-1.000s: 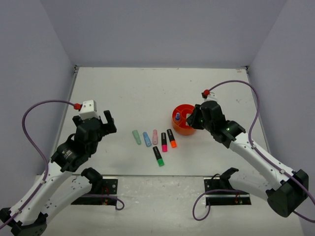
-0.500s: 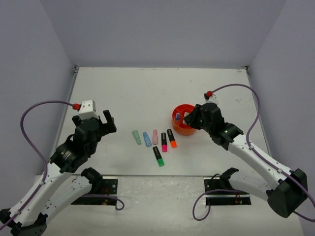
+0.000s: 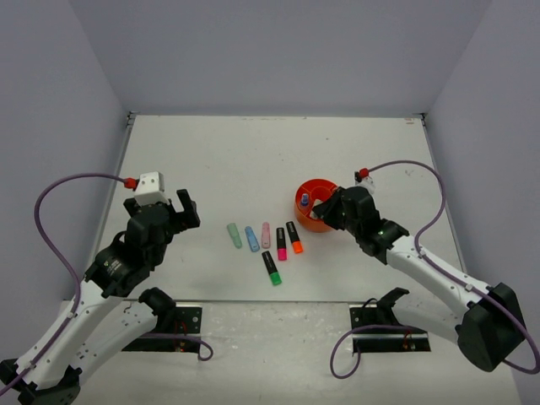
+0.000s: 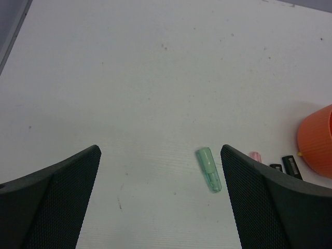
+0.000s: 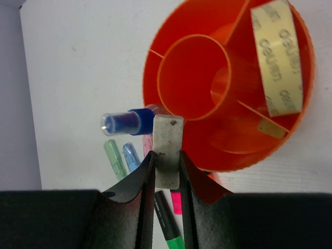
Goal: Sort the stationery into containers
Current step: Place the stationery in the storage box.
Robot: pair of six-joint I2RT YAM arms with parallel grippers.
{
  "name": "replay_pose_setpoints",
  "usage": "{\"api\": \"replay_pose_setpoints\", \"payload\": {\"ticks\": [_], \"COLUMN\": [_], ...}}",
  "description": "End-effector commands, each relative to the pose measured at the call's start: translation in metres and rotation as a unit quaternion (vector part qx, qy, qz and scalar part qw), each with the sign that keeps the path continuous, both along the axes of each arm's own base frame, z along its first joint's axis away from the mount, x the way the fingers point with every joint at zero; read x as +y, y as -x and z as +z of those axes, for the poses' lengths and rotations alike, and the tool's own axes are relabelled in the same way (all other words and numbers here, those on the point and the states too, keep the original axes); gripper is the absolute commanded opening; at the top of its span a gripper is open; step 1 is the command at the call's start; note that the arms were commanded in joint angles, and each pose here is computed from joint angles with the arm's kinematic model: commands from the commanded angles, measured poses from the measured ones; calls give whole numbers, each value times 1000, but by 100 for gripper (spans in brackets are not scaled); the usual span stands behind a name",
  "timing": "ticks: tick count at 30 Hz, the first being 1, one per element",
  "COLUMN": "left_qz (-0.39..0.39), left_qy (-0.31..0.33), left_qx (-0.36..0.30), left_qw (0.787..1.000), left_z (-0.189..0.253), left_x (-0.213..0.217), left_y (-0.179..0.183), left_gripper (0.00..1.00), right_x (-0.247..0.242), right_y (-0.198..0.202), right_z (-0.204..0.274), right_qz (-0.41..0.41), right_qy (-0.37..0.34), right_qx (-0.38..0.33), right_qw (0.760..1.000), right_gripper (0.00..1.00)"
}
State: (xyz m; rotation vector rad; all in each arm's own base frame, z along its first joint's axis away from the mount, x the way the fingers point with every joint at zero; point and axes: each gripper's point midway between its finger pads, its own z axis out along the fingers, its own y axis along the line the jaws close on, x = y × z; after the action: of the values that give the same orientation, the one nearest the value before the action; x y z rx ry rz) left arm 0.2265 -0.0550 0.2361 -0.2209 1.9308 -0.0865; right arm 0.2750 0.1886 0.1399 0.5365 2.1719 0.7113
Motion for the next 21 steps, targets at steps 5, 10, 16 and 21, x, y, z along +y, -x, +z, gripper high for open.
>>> {"api": "replay_pose_setpoints", "payload": {"ticks": [5, 10, 16, 21], "left_qz": [-4, -4, -4, -7], "left_qy": [-1, -1, -1, -2], "left_qx": [-14, -13, -14, -12], "left_qw": [1000, 1000, 1000, 1000], "left_z": [5, 4, 4, 3], "left_x": [-1, -1, -1, -2], "left_y": [-5, -5, -5, -5], "left_gripper": [100, 100, 100, 100], "right_x": [-28, -34, -31, -34], "right_y": [3, 2, -4, -8], "right_z": [3, -3, -5, -3], "right_qz": [-112, -145, -172, -194], "right_qy": [-81, -93, -121, -133], "right_qx": [-29, -17, -2, -1], "right_qw": [990, 985, 978, 972], "right_gripper": [0, 0, 0, 0]}}
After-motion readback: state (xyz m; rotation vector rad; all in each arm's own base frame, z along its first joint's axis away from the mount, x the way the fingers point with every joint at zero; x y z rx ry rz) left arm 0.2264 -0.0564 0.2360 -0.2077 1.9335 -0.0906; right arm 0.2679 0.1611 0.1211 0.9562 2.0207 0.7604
